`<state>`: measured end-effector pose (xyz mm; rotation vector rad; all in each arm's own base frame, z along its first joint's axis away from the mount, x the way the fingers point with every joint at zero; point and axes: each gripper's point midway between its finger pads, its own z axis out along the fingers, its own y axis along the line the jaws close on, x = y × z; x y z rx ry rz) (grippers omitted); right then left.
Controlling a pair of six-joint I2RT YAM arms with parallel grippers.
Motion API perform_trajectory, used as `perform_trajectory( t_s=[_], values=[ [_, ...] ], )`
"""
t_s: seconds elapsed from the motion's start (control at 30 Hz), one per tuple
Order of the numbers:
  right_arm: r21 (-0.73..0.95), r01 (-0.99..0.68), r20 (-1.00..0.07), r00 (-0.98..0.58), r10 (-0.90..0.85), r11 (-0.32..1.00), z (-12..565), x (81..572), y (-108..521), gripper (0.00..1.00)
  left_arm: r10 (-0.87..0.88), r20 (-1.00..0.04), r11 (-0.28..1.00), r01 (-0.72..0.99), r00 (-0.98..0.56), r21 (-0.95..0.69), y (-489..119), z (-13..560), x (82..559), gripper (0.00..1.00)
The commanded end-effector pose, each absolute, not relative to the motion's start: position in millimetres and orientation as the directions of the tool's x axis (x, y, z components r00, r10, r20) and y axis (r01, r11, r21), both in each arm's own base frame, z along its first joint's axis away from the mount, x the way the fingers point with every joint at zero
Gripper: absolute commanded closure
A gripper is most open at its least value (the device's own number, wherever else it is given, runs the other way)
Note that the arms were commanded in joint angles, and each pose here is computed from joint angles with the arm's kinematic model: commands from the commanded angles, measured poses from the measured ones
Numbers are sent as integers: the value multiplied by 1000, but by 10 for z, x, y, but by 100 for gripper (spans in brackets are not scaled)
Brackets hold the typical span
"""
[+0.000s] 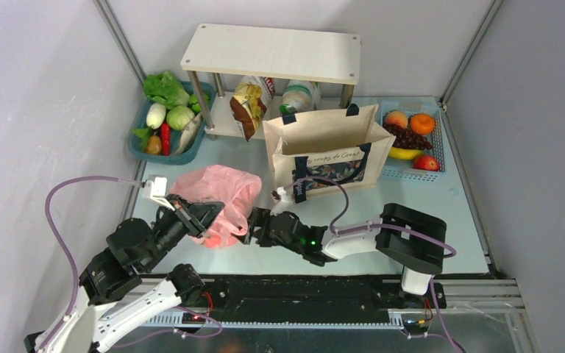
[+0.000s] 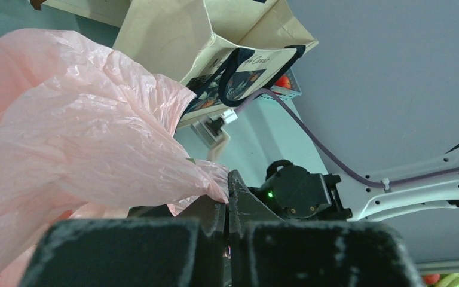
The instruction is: Place the mixed food into the grocery bags and tie them
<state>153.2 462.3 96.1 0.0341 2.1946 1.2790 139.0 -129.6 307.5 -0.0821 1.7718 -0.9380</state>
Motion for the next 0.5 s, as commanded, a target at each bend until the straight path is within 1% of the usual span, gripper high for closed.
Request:
perform_trajectory(
  t_s=[0.0,0.07,0.13,0.17,0.2,0.23,0.27,0.3,0.33,0.37,0.47],
  values=[
    [805,-317,-507,-806,304,502,1182,1674,4891,11,-540,-732,627,382,-415,-679,-1315,3279,1366,100],
    [807,-314,-500,-814,295,500,1125,1675,4916,19,-559,-716,609,379,-418,-696,-1312,3329,1354,100],
    [805,-303,-492,-820,291,510,1068,1680,4906,29,-587,-698,586,379,-410,-716,-1281,3417,1333,100],
    [796,-291,-490,-824,284,530,1015,1685,4874,42,-601,-689,575,380,-405,-724,-1259,3468,1321,100],
    [792,-286,-493,-820,290,539,1030,1703,4848,49,-614,-686,571,380,-391,-728,-1222,3505,1316,100],
    [766,-277,-507,-815,281,580,954,1720,4780,67,-622,-687,571,383,-376,-726,-1187,3547,1313,100],
    [756,-274,-516,-808,284,594,992,1736,4735,83,-636,-686,576,374,-353,-727,-1128,3570,1326,100],
    [726,-266,-538,-795,282,634,985,1767,4638,90,-644,-686,579,371,-338,-726,-1090,3589,1329,100],
    [689,-250,-546,-797,259,681,891,1763,4532,99,-664,-681,581,360,-310,-730,-1012,3610,1337,100],
    [671,-241,-565,-779,272,701,943,1804,4455,100,-672,-678,582,354,-297,-732,-975,3613,1342,100],
    [566,-170,-591,-766,253,807,811,1822,4105,100,-729,-655,588,306,-202,-749,-707,3635,1368,100]
  ],
)
